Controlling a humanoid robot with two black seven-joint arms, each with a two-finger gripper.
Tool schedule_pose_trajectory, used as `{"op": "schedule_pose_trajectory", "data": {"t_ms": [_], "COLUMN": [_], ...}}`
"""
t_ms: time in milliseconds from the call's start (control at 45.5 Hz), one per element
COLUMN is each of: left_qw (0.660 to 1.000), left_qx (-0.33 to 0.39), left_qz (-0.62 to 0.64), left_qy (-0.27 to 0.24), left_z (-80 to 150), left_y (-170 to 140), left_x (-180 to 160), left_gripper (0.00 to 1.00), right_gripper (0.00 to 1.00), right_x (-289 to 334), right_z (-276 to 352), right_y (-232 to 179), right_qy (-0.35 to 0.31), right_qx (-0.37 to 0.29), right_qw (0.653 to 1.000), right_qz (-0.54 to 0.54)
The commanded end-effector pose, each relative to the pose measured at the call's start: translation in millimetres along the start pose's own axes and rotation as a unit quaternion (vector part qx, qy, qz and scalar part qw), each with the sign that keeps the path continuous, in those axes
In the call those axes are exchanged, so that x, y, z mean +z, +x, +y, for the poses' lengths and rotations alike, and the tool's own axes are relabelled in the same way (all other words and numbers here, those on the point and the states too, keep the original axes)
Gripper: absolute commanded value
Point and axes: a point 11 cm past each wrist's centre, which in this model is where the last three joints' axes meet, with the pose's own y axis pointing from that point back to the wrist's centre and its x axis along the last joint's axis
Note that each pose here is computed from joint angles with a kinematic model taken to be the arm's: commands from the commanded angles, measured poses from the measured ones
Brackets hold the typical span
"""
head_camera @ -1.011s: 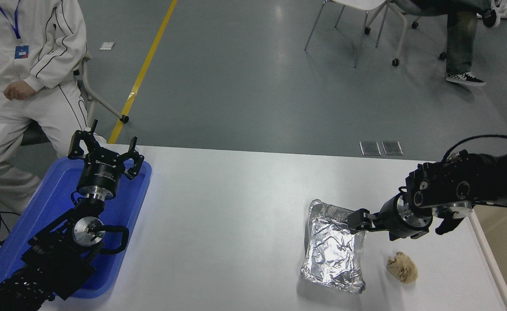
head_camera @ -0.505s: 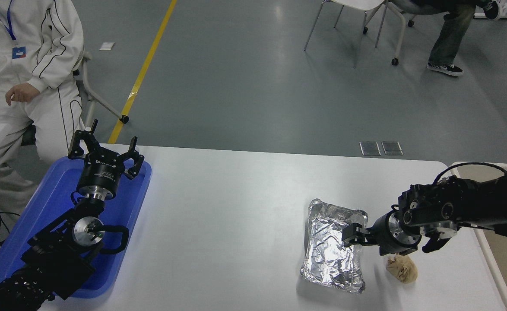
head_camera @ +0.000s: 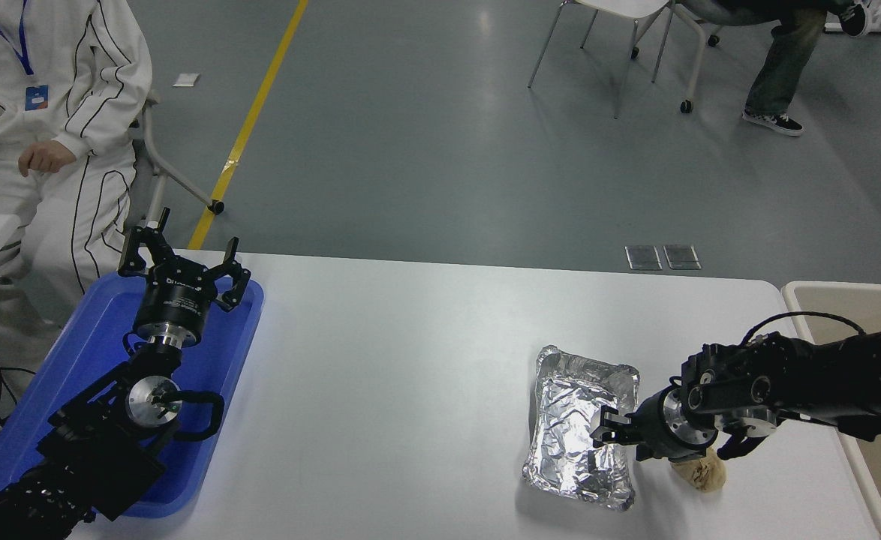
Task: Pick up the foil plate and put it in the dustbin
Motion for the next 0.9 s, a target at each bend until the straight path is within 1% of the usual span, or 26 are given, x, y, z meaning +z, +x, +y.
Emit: {"op": "schedule_pose_trajectory", "data": {"t_ms": [0, 154, 176, 440, 571, 879], "left_qw": [1.000, 1.000, 1.000, 1.000, 1.000, 1.000], "left_qx": [0.000, 0.000, 0.000, 0.000, 0.000, 0.000], "left_qz": [0.000, 0.000, 0.000, 0.000, 0.000, 0.000], "left_qy": [0.000, 0.000, 0.000, 0.000, 0.000, 0.000], "left_z": [0, 0, 0, 0, 0, 0], "left_y": [0, 0, 0, 0, 0, 0], "left_x": [0, 0, 0, 0, 0, 0], "left_gripper": [1.00, 1.00, 1.00, 1.00, 1.00, 1.00], "right_gripper": [0.34, 0.01, 0.00, 0.00, 0.00, 0.00], "right_x": [-2, -3, -3, -8, -11, -20], "right_z": [-5, -4, -4, 0, 6, 48], "right_y": [-7, -12, -12, -23, -20, -12], "right_qy": [0.007, 0.008, 0.009, 0.015, 0.019, 0.032], "right_qx": [-0.009, -0.021, -0.022, -0.041, -0.039, -0.042], "right_qw": [1.000, 1.000, 1.000, 0.999, 0.999, 0.999], "right_qz": [-0.008, -0.007, -0.006, -0.004, -0.003, 0.015]}}
